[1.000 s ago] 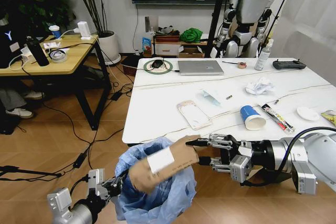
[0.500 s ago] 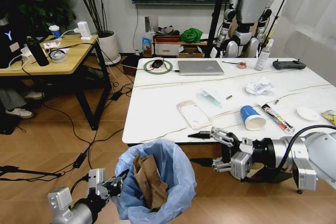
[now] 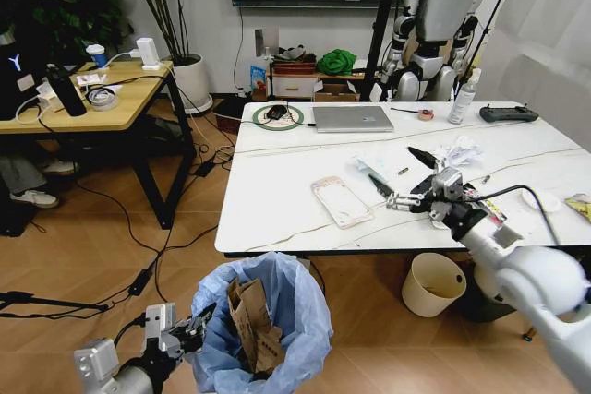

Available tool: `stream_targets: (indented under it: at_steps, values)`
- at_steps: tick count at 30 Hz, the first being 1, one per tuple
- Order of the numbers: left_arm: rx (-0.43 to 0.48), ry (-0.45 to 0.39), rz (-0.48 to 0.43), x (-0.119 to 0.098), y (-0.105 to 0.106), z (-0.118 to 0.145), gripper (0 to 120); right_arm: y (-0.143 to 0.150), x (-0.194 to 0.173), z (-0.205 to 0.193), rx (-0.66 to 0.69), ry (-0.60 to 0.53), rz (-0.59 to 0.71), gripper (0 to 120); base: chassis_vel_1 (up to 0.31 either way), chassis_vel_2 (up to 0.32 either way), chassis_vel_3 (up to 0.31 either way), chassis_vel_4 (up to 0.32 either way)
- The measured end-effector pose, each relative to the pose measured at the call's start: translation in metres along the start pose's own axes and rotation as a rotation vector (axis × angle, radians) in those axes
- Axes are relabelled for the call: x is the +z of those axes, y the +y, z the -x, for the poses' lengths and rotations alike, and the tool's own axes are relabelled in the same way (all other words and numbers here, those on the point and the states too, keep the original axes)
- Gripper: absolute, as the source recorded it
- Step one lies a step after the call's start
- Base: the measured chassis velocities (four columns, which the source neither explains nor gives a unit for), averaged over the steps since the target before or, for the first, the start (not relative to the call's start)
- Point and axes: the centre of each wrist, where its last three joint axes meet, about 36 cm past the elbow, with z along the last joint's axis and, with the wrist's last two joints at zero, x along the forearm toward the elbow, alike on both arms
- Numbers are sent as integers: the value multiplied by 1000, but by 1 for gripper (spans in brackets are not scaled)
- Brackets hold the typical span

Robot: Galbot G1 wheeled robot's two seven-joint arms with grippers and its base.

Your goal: Pick up the trash bin and place the trash from the table into it.

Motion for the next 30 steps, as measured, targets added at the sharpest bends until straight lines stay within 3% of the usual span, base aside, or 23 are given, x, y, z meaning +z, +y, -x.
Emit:
stream_targets:
  at_steps: [7, 15, 22, 30]
  values:
    - [-5, 3, 7, -1, 2, 0, 0, 16, 21, 7, 142, 107, 271, 100, 0, 0, 0, 0]
    - [-4, 6, 4, 0, 1, -1, 0, 34, 35, 22, 200, 150, 401, 100, 0, 0, 0, 0]
    - [-5, 4, 9, -1, 1, -2, 0, 41, 41, 31, 198, 167, 492, 100, 0, 0, 0, 0]
    - [-7, 2, 1, -1, 1, -2, 0, 63, 46, 36, 138, 195, 725, 100, 0, 0, 0, 0]
